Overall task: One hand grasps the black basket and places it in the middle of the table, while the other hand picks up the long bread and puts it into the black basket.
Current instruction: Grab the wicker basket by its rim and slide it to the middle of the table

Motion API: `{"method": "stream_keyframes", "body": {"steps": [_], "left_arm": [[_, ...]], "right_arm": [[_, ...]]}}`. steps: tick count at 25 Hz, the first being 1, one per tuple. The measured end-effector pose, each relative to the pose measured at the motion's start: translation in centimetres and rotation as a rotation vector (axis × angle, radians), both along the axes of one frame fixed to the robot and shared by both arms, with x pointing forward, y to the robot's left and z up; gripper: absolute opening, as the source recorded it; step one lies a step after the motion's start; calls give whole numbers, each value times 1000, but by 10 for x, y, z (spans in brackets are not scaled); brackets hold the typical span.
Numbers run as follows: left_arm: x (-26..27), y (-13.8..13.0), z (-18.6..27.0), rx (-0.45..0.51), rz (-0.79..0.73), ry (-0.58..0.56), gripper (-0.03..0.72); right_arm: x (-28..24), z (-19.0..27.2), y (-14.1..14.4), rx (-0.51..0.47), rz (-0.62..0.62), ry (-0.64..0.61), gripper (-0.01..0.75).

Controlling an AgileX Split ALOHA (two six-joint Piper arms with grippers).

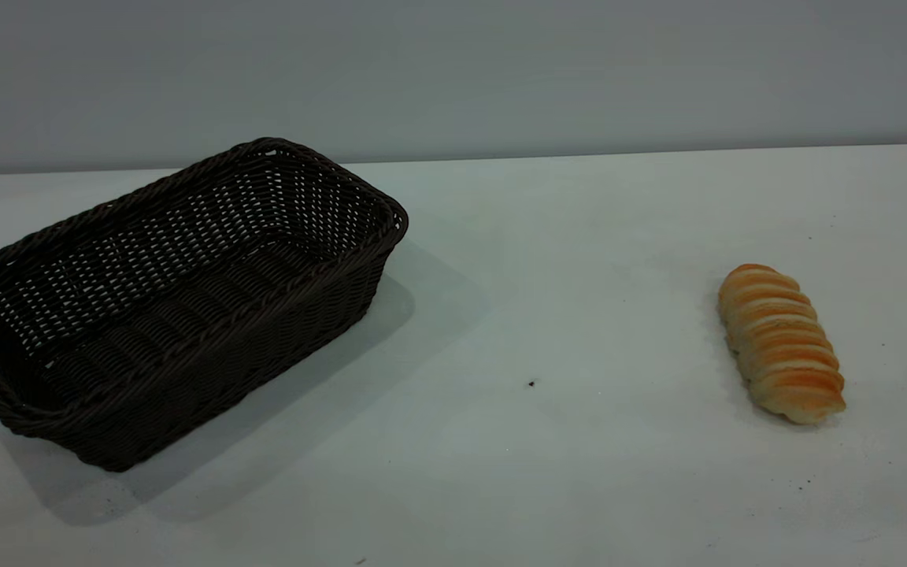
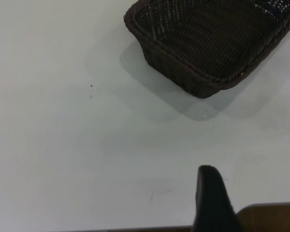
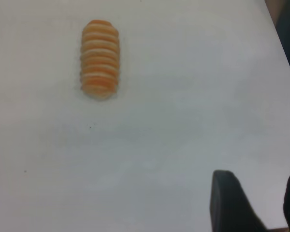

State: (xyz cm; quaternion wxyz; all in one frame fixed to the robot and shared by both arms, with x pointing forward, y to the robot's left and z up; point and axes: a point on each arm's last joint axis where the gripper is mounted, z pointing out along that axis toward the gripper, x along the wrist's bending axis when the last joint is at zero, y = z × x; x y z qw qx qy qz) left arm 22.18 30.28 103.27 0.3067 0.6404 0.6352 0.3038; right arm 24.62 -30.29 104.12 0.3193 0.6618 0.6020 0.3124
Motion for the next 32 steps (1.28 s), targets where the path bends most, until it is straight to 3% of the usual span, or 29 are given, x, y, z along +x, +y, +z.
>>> {"method": "stream_keyframes", "body": {"steps": [32], "left_arm": [[0,0,0,0,-22,0,488]], "right_arm": [[0,0,0,0,0,0,257]]}}
